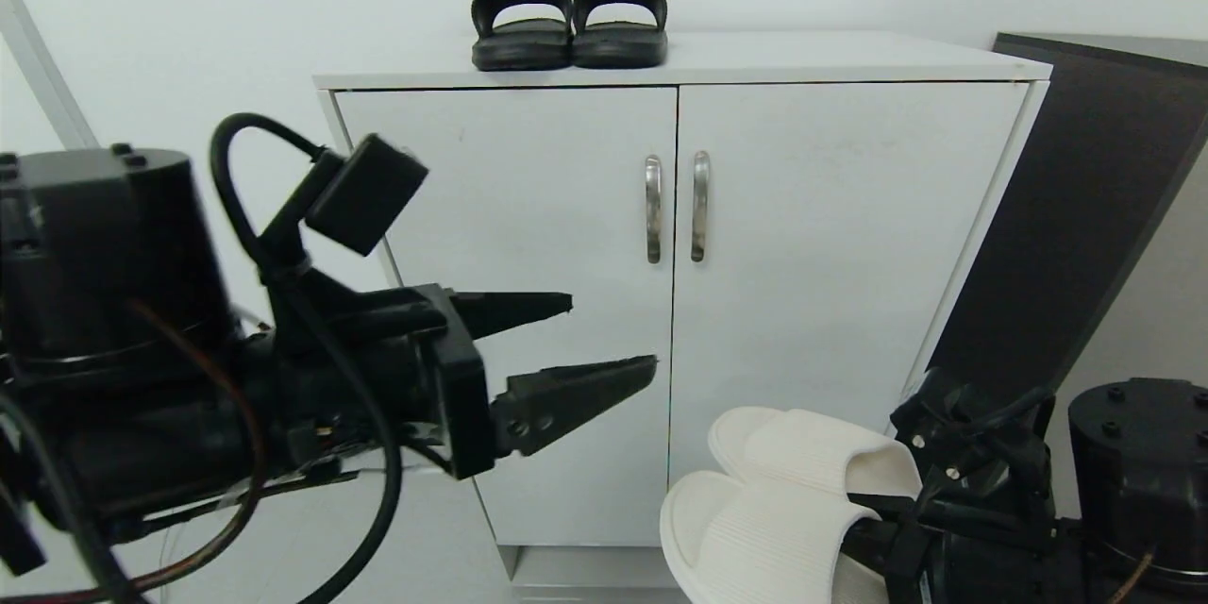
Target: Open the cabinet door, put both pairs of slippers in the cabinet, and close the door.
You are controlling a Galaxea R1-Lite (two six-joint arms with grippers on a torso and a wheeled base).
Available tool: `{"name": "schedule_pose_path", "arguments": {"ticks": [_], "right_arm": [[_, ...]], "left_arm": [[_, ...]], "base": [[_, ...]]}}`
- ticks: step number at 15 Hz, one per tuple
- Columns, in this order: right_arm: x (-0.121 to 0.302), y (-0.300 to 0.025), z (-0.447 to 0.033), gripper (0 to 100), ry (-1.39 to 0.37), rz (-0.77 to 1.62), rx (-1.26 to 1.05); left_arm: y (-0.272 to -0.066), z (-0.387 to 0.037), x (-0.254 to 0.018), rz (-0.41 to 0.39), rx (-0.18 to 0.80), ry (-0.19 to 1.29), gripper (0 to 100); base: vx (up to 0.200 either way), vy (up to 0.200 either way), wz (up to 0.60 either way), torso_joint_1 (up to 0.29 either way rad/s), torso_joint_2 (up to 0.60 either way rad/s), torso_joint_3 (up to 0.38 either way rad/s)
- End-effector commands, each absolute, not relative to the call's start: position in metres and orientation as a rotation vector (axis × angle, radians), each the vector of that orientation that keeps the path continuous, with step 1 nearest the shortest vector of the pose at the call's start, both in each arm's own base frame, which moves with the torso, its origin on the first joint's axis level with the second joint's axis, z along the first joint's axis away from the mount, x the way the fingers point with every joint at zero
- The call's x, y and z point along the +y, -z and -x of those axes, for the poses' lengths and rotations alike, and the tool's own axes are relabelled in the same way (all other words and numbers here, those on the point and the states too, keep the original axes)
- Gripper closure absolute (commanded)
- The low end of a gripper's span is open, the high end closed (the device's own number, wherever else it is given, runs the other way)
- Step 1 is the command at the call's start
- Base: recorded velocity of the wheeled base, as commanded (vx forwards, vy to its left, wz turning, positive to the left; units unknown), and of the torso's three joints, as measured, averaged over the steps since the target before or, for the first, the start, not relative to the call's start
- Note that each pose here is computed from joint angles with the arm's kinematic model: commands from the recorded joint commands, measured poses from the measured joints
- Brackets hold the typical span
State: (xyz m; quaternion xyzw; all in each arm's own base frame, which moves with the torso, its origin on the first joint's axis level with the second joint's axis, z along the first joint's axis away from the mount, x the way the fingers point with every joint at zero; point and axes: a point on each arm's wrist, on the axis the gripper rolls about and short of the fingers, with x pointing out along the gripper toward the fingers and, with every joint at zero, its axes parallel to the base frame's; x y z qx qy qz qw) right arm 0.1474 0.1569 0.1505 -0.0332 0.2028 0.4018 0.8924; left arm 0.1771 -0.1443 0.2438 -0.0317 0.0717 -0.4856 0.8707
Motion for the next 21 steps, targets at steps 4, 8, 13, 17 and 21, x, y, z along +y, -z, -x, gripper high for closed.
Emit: {"name": "schedule_pose_path", "arguments": {"ticks": [4, 8, 13, 17, 21], "right_arm": [[0.158, -0.146, -0.148, 100, -0.832, 0.073, 0.438], [0.159, -0.145, -0.149, 100, -0.834, 0.074, 0.447], [0.16, -0.146, -0.15, 100, -0.837, 0.07, 0.435], [0.16, -0.146, -0.15, 100, -0.837, 0.069, 0.434], [0.16, -0.145, -0.15, 100, -0.836, 0.072, 0.44]], "left_arm": [[-0.251, -0.227, -0.202, 0.111, 0.173, 1.066, 0], [-0.256, -0.251, -0.228, 0.142, 0.167, 1.082, 0], [-0.269, -0.264, -0.234, 0.204, 0.145, 1.091, 0], [-0.268, -0.271, -0.227, 0.22, 0.174, 1.053, 0], [-0.272, -0.282, -0.224, 0.229, 0.181, 0.986, 0]], "base": [[0.0, 0.0, 0.0, 0.0, 0.0, 0.0], [0.0, 0.0, 0.0, 0.0, 0.0, 0.0], [0.0, 0.0, 0.0, 0.0, 0.0, 0.0], [0.0, 0.0, 0.0, 0.0, 0.0, 0.0], [0.0, 0.0, 0.0, 0.0, 0.0, 0.0]]}}
